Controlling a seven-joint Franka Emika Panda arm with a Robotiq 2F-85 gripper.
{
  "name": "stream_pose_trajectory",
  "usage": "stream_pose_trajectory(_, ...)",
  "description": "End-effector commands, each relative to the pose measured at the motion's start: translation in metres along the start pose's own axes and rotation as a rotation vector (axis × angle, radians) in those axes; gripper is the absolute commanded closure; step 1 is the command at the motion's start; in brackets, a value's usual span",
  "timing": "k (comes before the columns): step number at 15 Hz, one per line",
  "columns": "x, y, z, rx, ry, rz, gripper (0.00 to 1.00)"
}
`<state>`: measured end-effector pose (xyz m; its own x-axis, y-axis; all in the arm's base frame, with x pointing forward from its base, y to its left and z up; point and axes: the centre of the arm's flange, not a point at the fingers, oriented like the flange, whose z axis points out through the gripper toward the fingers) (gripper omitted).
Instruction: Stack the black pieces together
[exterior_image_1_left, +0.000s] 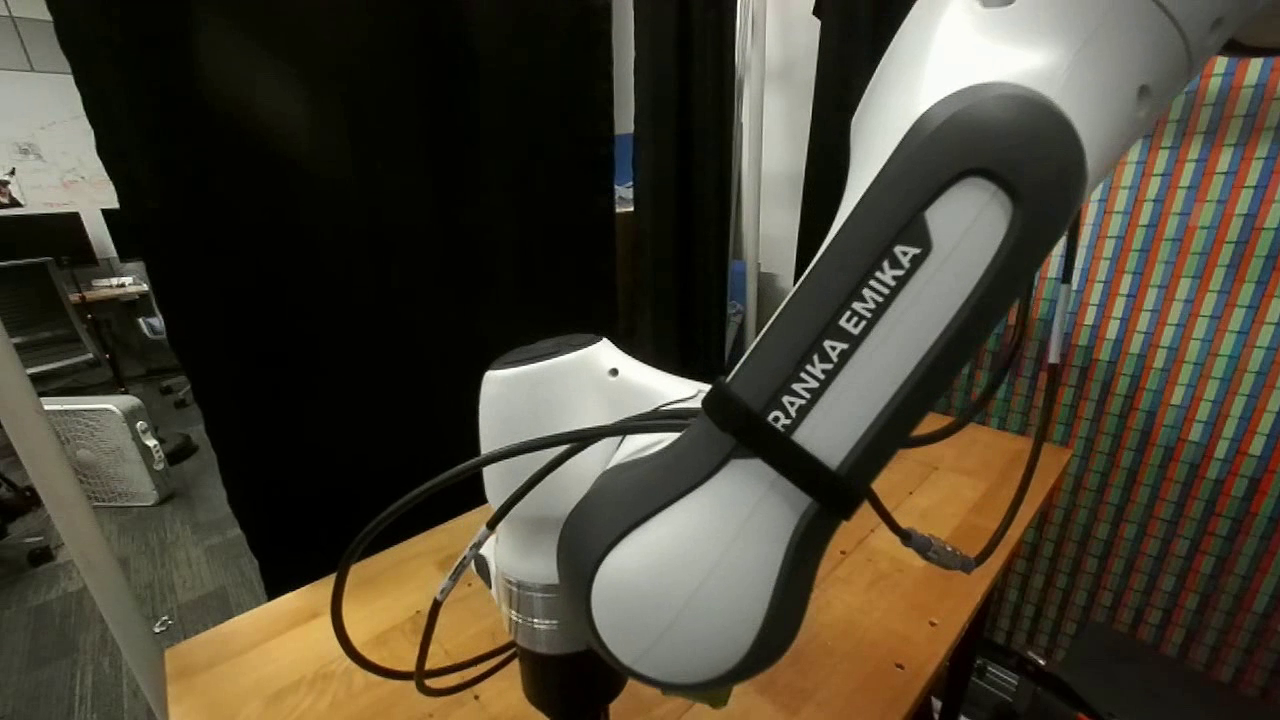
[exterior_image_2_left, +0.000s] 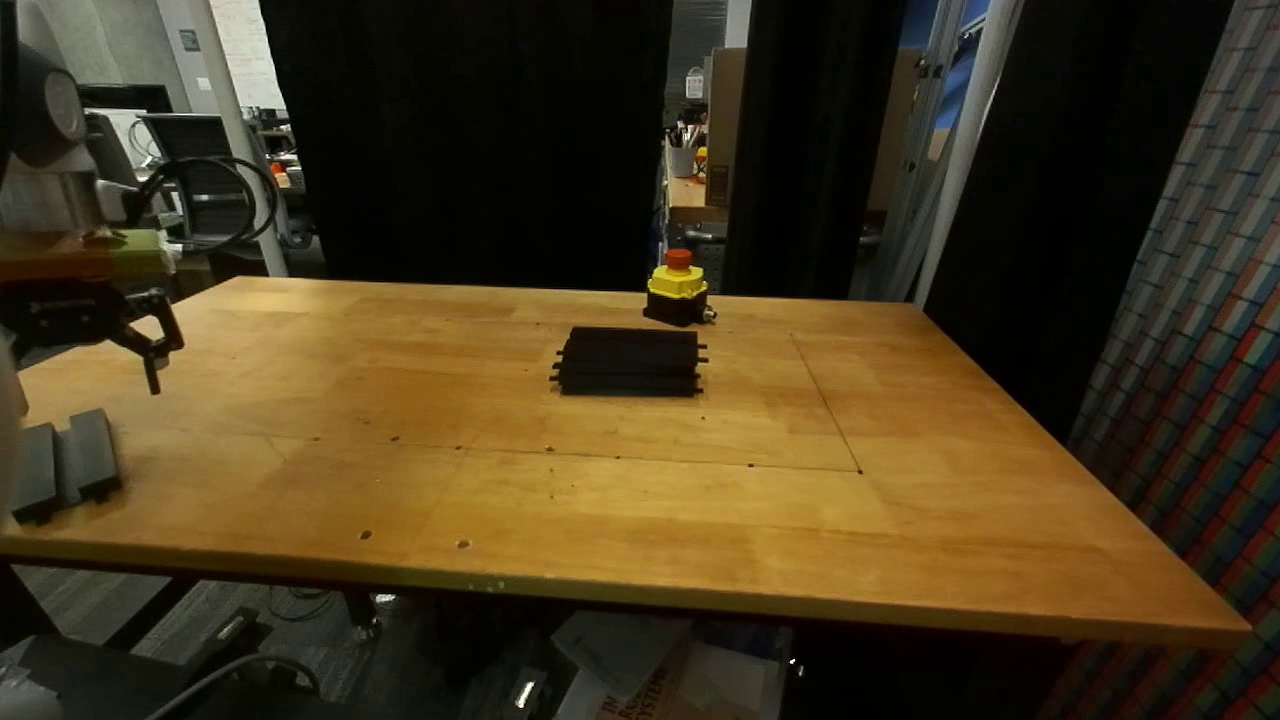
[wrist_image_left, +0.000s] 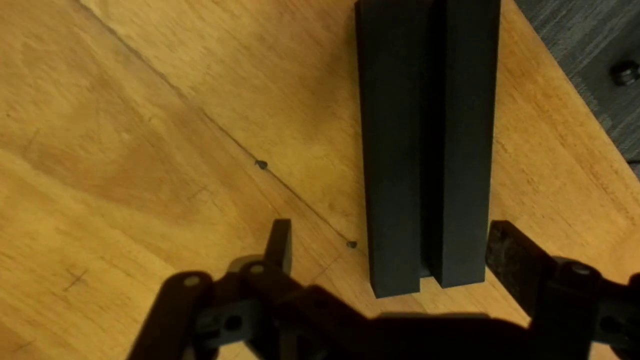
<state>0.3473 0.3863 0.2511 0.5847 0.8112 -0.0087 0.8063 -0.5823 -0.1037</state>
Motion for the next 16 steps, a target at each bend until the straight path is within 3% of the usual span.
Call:
stream_pose_trajectory(1, -0.001, -0.013, 0.006, 0.016, 0.034, 0.053, 0.00)
stream_pose_trajectory(10, -0.008, -0.033, 0.028, 0.046, 0.030, -0.009, 0.00)
stream_pose_trajectory(16, -0.017, -0.030, 0.040, 0.017, 0.068, -0.013, 0.00)
